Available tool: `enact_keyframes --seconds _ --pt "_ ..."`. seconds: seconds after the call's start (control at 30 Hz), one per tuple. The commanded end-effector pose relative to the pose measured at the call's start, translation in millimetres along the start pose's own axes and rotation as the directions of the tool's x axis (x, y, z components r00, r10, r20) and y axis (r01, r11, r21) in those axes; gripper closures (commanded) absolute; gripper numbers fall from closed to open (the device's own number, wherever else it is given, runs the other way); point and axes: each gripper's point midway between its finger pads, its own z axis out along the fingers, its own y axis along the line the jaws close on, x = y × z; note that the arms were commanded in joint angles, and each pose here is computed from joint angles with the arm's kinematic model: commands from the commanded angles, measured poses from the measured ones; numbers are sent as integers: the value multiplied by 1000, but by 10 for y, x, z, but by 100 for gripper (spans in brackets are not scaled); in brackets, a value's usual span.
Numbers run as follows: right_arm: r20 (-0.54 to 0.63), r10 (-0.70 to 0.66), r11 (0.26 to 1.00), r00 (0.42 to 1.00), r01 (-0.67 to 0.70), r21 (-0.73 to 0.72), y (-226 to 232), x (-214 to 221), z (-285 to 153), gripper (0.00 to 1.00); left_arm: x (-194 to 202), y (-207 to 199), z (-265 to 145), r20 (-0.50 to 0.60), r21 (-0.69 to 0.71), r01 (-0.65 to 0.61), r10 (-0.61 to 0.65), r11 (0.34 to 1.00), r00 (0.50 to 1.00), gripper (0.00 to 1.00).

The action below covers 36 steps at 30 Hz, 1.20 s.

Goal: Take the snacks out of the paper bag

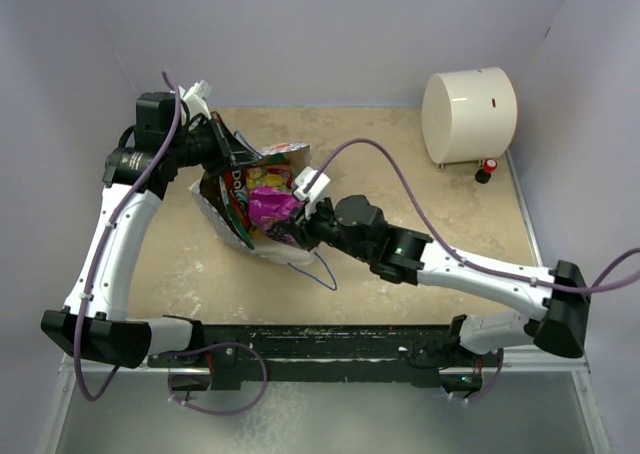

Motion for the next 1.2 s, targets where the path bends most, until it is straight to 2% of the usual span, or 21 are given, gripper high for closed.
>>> enact_keyframes --seconds 0.0,0.13,0.27,0.5,0.7,0.77,1.0,1.17 --pt "235 91 986 968 -120 113 -264 -1010 -480 85 -108 -120 -59 57 47 -34 32 998 998 100" --pt "268 91 948 959 -166 270 -594 -1164 -770 86 -123 -109 -53 62 44 -36 34 998 998 100" --pt "239 63 857 969 -175 484 -1066 -1095 -994 88 -122 -92 -58 63 39 -35 33 999 997 100" --pt "260 147 707 954 -285 647 -2157 -740 -1238 88 -129 -56 -91 61 25 -36 34 999 998 100" --pt "289 237 613 927 -374 696 -2884 -145 -1178 88 -131 -37 -135 52 16 -22 21 1000 998 100" --pt "289 291 579 912 -409 705 -3100 211 -1117 89 -128 -42 -146 48 16 -18 17 1000 999 100" --pt "336 315 591 888 -460 663 -3516 667 -850 87 -117 -40 -186 28 -1 -11 11 1000 1000 100" --pt "341 333 566 879 -475 674 -3771 1070 -827 88 -135 -34 -199 22 -12 -11 11 1000 1000 100"
